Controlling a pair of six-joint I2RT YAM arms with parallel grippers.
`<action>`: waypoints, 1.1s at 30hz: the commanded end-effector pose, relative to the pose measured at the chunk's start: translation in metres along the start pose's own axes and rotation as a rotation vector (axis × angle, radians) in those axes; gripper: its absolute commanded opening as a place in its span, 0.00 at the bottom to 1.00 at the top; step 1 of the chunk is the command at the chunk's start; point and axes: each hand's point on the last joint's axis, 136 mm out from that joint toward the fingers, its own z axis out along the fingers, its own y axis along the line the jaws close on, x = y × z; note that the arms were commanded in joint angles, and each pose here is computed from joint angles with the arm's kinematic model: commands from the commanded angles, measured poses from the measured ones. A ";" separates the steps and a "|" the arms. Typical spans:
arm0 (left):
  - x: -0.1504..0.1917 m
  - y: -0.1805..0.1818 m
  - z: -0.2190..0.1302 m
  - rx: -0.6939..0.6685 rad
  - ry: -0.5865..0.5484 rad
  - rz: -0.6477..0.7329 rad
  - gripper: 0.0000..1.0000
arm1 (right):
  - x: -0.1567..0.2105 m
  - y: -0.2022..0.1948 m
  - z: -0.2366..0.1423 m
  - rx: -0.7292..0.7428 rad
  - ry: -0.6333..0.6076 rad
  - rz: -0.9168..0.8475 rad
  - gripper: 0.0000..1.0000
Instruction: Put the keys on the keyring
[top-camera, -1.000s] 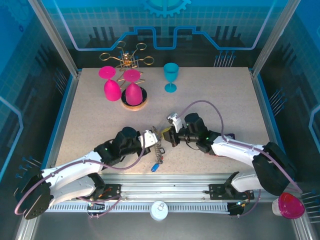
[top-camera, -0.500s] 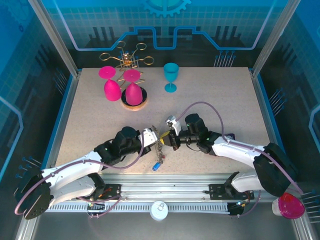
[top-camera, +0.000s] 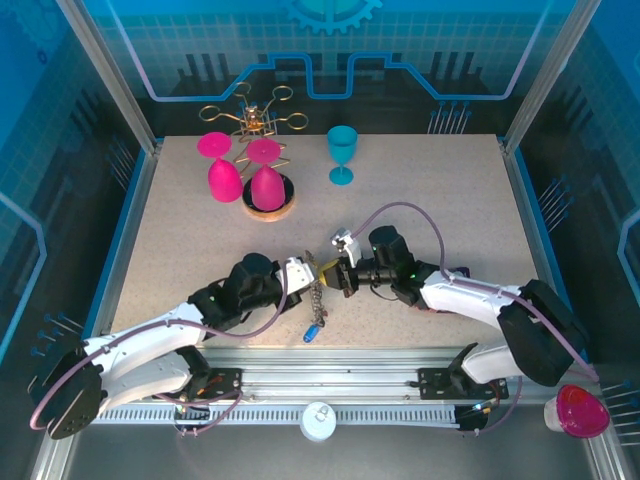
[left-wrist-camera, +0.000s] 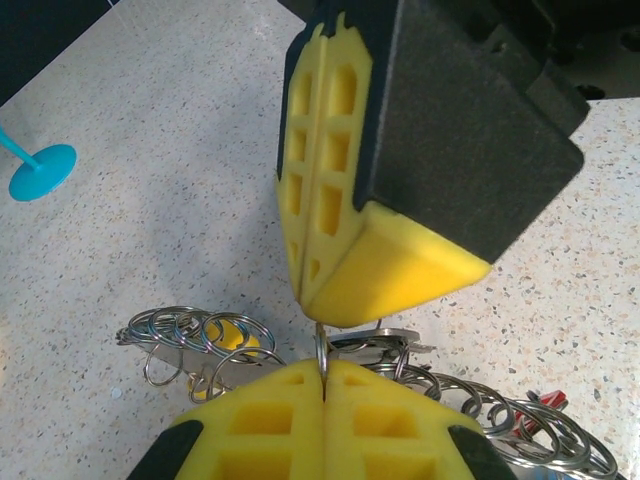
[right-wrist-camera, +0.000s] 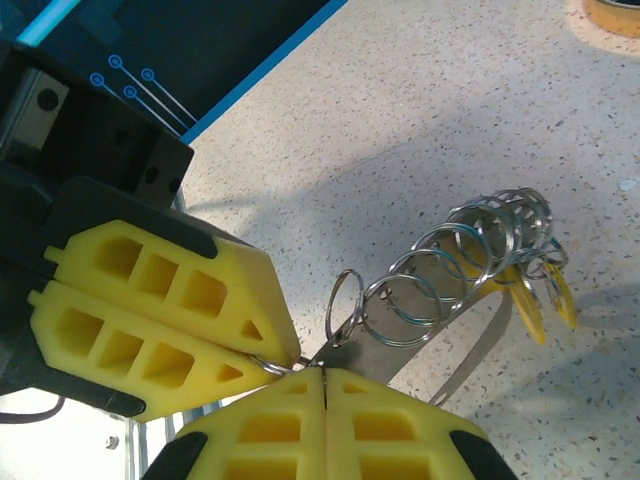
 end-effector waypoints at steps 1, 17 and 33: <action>-0.016 -0.008 -0.001 0.046 -0.091 0.027 0.00 | -0.026 -0.009 -0.003 0.002 -0.073 0.038 0.00; -0.015 0.004 0.006 -0.064 -0.198 0.060 0.00 | -0.005 -0.006 -0.016 -0.071 -0.015 0.099 0.00; -0.014 -0.001 0.008 -0.063 -0.231 0.109 0.00 | -0.011 -0.004 -0.008 -0.160 0.005 0.185 0.00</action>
